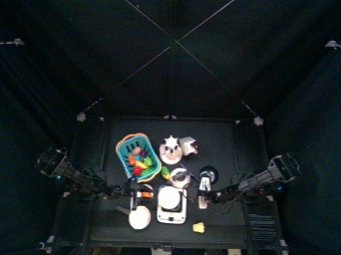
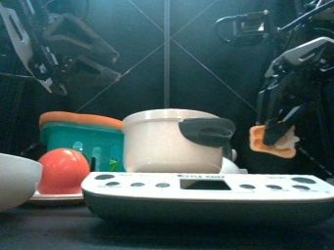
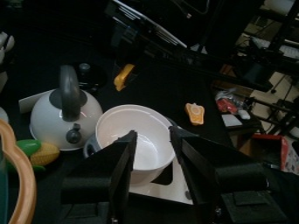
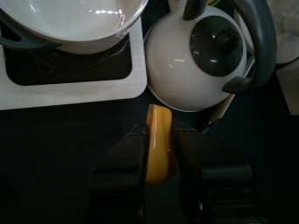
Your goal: Place squash half into pot
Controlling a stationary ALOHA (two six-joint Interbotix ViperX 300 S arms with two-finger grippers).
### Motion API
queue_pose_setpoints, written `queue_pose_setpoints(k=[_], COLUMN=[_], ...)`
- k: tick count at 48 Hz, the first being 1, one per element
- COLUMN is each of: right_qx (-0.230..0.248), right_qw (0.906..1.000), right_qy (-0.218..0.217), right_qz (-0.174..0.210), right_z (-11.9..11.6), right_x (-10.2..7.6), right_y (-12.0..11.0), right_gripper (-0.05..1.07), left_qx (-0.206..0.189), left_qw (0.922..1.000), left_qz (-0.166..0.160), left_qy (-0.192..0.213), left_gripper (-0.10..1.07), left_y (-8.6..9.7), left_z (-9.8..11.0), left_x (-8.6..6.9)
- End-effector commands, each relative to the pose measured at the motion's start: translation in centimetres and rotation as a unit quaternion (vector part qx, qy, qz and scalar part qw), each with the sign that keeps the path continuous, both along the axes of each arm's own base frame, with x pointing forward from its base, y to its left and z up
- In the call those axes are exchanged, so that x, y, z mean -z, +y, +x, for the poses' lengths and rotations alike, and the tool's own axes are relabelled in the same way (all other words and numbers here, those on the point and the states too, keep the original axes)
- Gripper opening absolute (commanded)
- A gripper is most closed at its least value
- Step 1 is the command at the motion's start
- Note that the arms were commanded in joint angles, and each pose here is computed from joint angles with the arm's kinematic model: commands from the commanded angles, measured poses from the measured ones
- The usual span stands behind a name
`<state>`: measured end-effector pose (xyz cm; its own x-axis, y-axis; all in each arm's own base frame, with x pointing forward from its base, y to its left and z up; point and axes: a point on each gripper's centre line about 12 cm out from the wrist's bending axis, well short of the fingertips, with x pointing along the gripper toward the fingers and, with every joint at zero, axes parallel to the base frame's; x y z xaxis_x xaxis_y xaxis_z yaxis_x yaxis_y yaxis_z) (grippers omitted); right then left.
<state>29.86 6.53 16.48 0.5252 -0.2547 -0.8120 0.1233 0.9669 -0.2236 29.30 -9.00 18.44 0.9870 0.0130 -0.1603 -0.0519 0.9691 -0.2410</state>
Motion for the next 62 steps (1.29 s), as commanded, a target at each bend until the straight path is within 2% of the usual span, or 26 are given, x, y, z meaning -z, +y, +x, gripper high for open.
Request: queue_pose_setpoints(k=[1,11,18,27,33,37,43,52,62], right_qx=[0.001,-0.003,-0.019,-0.038,-0.051,-0.067,-0.087,-0.102,-0.101], right_qw=[0.9999,0.9997,0.9983,0.9955,0.9935,0.9911,0.9876,0.9851,0.9851], right_qy=[-0.011,-0.024,-0.054,-0.081,-0.098,-0.112,-0.129,-0.139,-0.139], right_qz=[0.005,0.004,-0.012,-0.031,-0.027,-0.026,-0.014,-0.006,-0.005], right_z=[0.3,0.8,2.0,3.1,3.7,4.1,4.6,4.8,4.8], right_x=[-0.7,-1.4,-3.1,-4.3,-4.9,-5.4,-5.8,-6.0,-6.0], right_y=[0.1,0.2,0.3,0.2,0.6,0.9,1.5,1.8,1.7], right_gripper=[0.50,0.50,0.50,0.50,0.50,0.50,0.50,0.50,0.50], left_qx=[-0.001,-0.009,-0.032,-0.041,-0.040,-0.031,-0.017,-0.024,-0.032], left_qw=[0.9999,0.9997,0.9989,0.9990,0.9989,0.9985,0.9969,0.9964,0.9964], left_qz=[-0.002,-0.012,-0.030,-0.004,0.009,0.035,0.071,0.078,0.075], left_qy=[-0.012,-0.019,-0.014,-0.016,-0.023,-0.028,-0.030,-0.024,-0.024], left_gripper=[0.77,0.77,0.79,0.81,0.90,0.97,0.98,0.97,0.97], left_y=[-0.1,-0.3,-0.9,0.0,0.3,0.5,0.4,0.6,0.8], left_z=[0.2,1.1,3.5,6.2,7.3,8.2,9.3,11.1,12.1], left_x=[-0.6,-1.2,-1.3,-0.7,-0.9,-0.8,-0.2,0.9,1.2])
